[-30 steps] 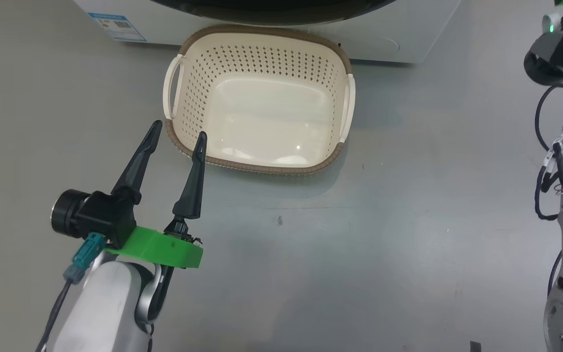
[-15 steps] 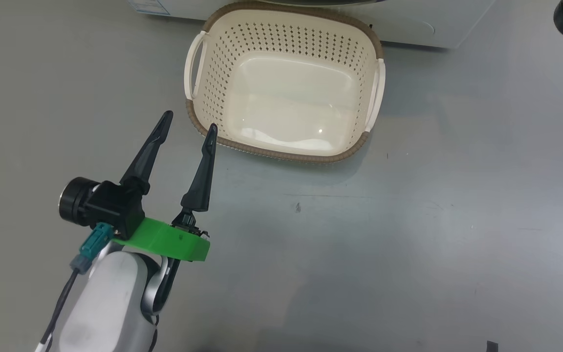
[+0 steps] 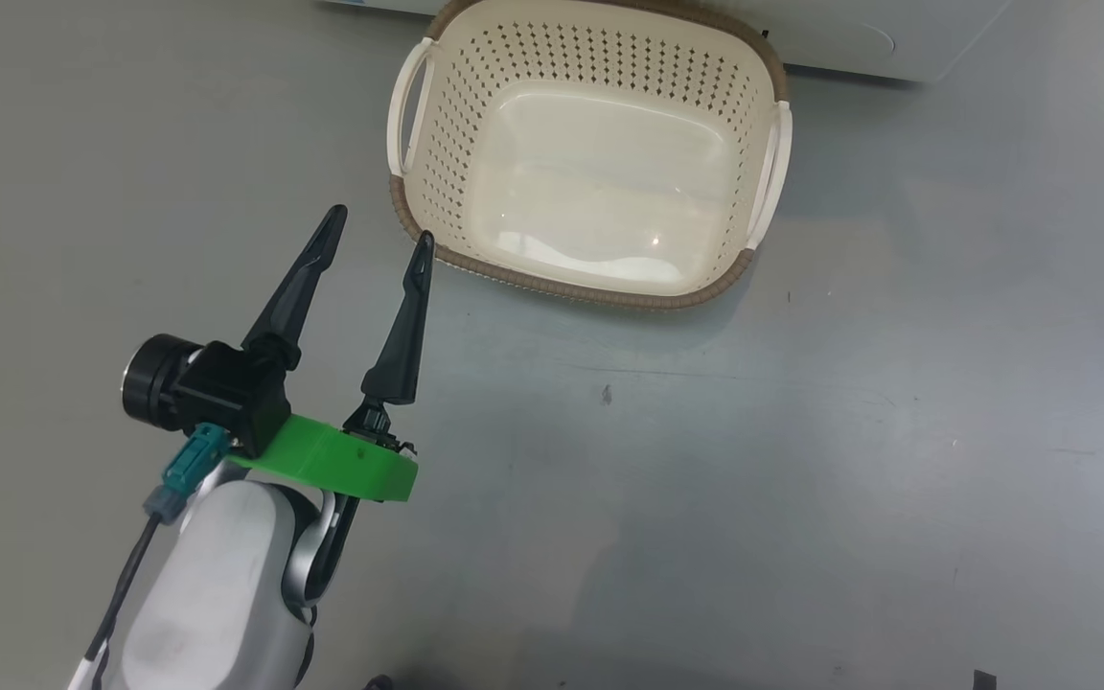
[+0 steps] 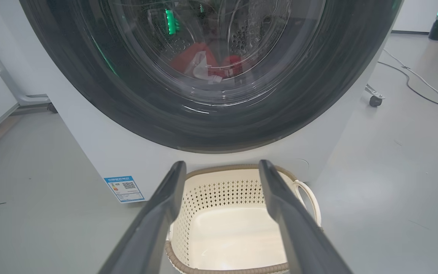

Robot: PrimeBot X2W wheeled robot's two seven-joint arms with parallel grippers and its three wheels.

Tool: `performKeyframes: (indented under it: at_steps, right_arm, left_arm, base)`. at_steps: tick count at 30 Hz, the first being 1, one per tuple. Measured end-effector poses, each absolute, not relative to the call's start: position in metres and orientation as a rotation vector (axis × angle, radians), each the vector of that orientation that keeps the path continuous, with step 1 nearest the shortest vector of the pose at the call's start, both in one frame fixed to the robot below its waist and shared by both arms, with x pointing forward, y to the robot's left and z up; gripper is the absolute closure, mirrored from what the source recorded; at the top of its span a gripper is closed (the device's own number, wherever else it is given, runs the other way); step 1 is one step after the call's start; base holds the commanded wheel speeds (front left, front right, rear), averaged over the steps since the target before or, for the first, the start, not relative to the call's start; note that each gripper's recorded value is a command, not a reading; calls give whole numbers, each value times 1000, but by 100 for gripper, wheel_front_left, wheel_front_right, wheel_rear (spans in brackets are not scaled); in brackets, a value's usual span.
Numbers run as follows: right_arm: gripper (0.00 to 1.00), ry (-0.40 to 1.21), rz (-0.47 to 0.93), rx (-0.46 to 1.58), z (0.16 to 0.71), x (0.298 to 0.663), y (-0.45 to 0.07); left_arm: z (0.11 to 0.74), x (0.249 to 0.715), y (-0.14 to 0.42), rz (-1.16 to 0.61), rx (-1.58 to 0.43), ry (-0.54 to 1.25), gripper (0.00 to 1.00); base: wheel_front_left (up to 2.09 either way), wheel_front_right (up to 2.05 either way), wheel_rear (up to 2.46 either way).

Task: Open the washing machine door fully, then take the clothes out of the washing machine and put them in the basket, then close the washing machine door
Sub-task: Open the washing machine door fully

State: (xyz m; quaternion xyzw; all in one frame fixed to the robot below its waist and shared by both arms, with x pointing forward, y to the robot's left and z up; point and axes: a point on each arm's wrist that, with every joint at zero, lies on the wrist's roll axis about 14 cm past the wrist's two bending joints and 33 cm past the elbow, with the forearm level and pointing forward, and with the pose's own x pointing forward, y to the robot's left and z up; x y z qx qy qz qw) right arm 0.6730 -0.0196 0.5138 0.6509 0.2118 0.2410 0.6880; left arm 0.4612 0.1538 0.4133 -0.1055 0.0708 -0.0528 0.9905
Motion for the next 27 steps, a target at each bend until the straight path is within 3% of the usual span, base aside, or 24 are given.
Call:
performKeyframes:
  at_steps: [27]
  right_arm:
    - [100, 654, 643, 1394, 506, 665, -8]
  left_arm:
    - [412, 467, 161, -86, -199, 139, 0]
  base:
    - [0, 0, 0]
